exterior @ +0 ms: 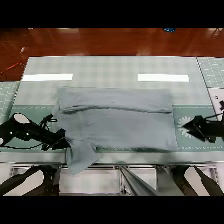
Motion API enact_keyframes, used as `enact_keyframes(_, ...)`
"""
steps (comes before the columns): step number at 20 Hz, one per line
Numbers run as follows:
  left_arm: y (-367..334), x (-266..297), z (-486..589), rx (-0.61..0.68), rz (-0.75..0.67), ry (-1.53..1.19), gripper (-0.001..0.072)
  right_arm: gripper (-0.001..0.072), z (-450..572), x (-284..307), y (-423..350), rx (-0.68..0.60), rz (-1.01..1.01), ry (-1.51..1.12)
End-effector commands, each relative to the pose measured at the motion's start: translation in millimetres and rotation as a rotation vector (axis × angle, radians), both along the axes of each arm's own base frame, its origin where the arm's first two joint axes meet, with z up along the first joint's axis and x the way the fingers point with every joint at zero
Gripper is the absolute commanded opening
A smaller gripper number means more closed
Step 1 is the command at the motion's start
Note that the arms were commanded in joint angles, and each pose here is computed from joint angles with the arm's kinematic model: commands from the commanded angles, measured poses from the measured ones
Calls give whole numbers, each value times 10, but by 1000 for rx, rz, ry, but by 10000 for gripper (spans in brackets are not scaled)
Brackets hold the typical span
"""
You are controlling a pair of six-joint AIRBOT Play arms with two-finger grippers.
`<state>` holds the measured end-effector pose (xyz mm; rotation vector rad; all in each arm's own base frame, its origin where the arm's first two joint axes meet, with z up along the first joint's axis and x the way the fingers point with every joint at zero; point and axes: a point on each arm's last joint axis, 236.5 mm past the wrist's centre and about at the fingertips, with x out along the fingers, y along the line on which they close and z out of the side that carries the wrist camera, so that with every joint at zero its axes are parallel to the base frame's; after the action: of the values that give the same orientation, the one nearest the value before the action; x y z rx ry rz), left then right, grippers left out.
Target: Fold the shirts.
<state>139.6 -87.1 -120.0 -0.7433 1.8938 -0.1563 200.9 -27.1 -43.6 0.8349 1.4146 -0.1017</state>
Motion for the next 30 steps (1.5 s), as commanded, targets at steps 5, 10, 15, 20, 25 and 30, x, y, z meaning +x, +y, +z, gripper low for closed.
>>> enact_keyframes(5, 49, 120, -81, 37, 10, -55, 18, 408, -407, -847, 136, 46, 177, 401)
enact_keyframes(10, 49, 120, -80, 37, 10, -55, 18, 408, -542, -714, 234, 98, 178, 391)
enact_keyframes(15, 49, 121, -80, 37, 11, -55, 18, 408, -684, -542, 357, 182, 143, 365)
enact_keyframes(20, 52, 129, -83, 39, 12, -58, 18, 397, -706, -187, 490, 244, 84, 242)
enact_keyframes(25, 74, 323, 13, 37, 7, -109, 17, 29, -497, 68, 867, 306, 278, 92)
enact_keyframes(30, 351, 1067, 524, 55, 29, -294, 18, 29, -172, 506, 675, 251, 290, -4)
